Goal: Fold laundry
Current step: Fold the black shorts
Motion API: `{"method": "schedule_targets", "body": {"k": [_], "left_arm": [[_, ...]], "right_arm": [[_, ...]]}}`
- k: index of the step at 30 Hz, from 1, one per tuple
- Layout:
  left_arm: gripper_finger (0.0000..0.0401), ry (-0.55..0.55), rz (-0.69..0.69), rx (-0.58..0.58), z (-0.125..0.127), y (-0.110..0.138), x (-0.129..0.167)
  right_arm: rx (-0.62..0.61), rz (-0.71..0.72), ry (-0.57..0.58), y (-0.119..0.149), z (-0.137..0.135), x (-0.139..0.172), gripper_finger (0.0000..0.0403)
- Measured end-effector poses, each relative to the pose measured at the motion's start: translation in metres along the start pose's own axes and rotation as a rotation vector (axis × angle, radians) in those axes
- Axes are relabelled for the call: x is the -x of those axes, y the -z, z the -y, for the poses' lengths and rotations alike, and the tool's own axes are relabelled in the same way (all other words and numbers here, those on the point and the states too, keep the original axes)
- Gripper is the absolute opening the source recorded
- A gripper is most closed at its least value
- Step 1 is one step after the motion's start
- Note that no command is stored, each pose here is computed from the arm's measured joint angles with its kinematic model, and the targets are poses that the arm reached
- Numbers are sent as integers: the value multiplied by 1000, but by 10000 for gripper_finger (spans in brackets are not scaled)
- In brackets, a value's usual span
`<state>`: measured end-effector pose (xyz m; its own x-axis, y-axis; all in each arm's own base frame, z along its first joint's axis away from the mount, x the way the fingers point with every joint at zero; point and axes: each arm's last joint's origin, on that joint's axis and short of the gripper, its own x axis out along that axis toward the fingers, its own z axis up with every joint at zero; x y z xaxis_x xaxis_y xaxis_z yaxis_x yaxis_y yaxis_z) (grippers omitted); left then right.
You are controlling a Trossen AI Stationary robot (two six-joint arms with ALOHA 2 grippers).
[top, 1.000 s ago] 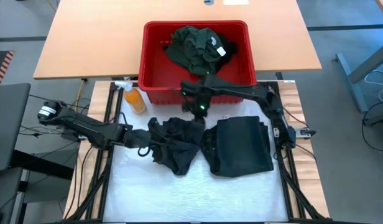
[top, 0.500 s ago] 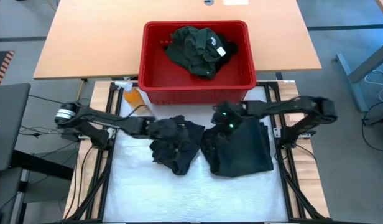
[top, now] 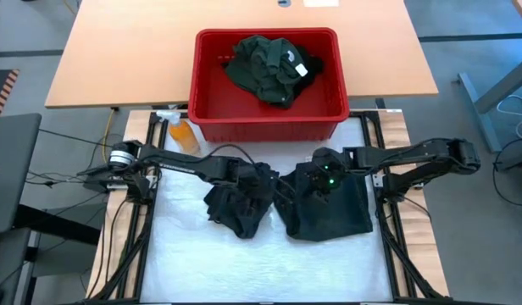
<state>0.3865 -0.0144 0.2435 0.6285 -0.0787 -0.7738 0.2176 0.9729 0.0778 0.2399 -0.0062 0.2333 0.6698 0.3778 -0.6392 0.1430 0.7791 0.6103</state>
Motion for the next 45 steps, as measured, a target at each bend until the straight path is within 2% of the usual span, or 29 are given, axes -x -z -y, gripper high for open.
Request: {"method": "schedule_targets", "body": {"k": [5,14,17,20,21,24,30,33,37,41,45], "left_arm": [[144,-15,-97,93,-5,12,-10],[137,14,-129,156,2,15,-23],[109,-10,-142,168,2,16,-23],[41,-26,-149,205,1,16,-20],[21,-24,-157,224,1,17,-17],[5,-25,-179,283,3,17,-1],[1,-31,-247,327,24,21,69],[1,-73,-290,371,39,36,99],[0,-106,-334,454,59,69,118],[0,-141,-330,552,72,108,118],[0,-156,-295,644,79,141,107]], "right_arm": [[36,-15,8,1,2,-1,244],[40,-11,4,-3,8,2,244],[36,-3,7,-4,10,3,244],[33,-1,7,-4,10,3,244],[33,-2,7,-4,10,3,244],[26,-1,6,-4,10,3,244],[68,31,-21,-6,3,0,244],[127,115,-37,-11,-6,-2,244],[199,271,-35,-23,-16,-6,244],[251,374,-68,-36,-15,-21,244],[262,403,-69,-47,1,-53,244]]}}
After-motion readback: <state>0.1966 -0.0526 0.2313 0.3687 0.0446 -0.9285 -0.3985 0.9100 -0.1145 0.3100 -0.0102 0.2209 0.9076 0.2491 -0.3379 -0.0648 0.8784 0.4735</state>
